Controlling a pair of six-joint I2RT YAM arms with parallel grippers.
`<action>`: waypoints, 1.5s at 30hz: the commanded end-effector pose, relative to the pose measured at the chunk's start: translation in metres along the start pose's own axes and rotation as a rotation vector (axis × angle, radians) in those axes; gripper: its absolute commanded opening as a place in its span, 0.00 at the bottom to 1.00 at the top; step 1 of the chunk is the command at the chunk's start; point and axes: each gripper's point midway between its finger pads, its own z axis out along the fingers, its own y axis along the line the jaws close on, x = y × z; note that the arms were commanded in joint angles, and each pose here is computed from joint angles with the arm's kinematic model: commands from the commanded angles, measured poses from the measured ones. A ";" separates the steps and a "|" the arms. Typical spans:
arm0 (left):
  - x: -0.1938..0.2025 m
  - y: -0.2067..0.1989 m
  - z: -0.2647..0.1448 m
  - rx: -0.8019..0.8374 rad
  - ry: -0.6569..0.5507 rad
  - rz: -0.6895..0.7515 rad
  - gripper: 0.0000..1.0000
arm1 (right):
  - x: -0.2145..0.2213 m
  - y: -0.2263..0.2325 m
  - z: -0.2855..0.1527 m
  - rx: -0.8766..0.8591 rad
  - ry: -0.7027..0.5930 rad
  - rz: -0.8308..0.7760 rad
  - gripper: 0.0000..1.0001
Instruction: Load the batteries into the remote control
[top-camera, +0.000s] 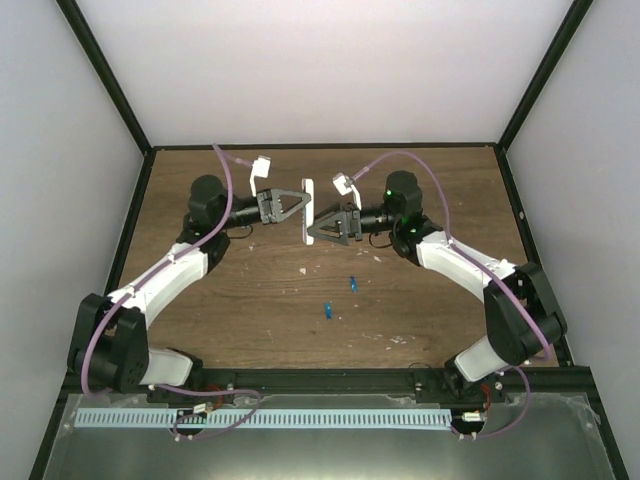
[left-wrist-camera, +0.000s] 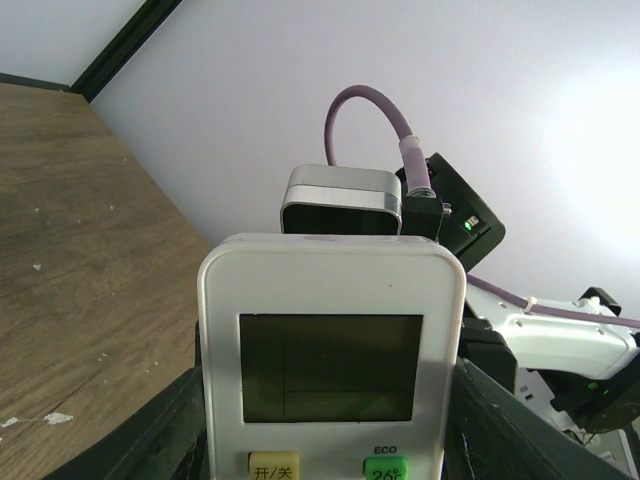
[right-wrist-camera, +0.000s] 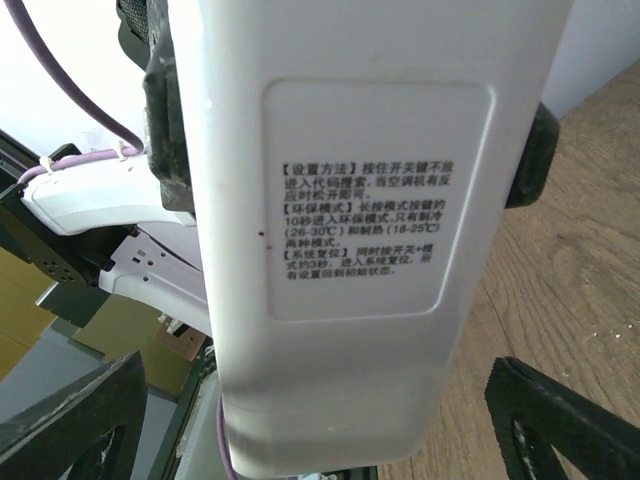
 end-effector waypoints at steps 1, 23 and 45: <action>-0.004 -0.018 -0.002 0.050 -0.026 0.059 0.35 | -0.009 0.007 0.001 -0.028 -0.002 -0.039 0.87; -0.003 -0.013 0.003 0.059 -0.040 0.053 0.34 | -0.012 0.006 0.004 -0.049 0.015 -0.045 0.55; 0.005 0.001 0.005 0.023 -0.033 0.066 0.79 | -0.019 0.000 0.004 0.007 0.004 -0.066 0.41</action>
